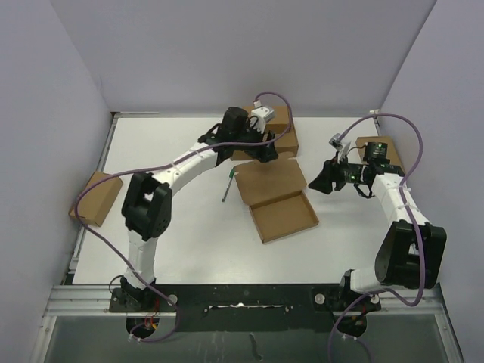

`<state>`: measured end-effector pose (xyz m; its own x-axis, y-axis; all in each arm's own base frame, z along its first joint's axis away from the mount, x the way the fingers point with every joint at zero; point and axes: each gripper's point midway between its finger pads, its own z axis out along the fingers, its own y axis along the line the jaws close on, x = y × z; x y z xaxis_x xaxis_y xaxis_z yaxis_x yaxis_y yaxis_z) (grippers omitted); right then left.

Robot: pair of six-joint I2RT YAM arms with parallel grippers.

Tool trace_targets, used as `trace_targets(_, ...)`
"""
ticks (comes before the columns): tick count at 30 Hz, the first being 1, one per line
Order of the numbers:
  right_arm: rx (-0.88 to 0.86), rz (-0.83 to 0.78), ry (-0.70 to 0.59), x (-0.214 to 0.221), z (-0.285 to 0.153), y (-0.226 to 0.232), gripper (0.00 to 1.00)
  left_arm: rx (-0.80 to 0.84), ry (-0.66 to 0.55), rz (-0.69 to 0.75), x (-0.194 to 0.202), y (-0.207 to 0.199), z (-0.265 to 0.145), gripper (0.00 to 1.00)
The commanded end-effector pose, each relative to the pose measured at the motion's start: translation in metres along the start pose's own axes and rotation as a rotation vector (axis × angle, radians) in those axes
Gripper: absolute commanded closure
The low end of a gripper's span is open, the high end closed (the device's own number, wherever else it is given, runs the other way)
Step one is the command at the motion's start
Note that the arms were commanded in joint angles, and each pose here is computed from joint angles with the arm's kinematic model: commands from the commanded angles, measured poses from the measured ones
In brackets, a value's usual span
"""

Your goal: Fold the paper box

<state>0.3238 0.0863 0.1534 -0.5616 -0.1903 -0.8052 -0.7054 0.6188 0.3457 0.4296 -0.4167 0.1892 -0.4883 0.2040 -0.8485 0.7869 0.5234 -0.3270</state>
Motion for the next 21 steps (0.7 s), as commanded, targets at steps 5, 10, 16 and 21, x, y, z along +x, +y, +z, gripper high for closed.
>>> trace_targets(5, -0.041, -0.051, -0.085, -0.019, -0.013, 0.017, 0.44, -0.266, -0.325, 0.025, -0.040, 0.002, -0.151, 0.28)
trace_targets(10, -0.039, -0.039, -0.091, -0.018, -0.015, 0.014, 0.44, -0.317, -0.250, -0.195, 0.042, 0.014, -0.171, 0.29)
trace_targets(16, -0.034, -0.030, -0.084, -0.016, -0.014, 0.010, 0.44, -0.408, -0.152, -0.357, 0.107, 0.032, -0.166, 0.35)
trace_targets(21, -0.032, -0.027, -0.080, -0.015, -0.013, 0.009, 0.44, -0.517, -0.008, -0.406, 0.132, 0.058, -0.146, 0.46)
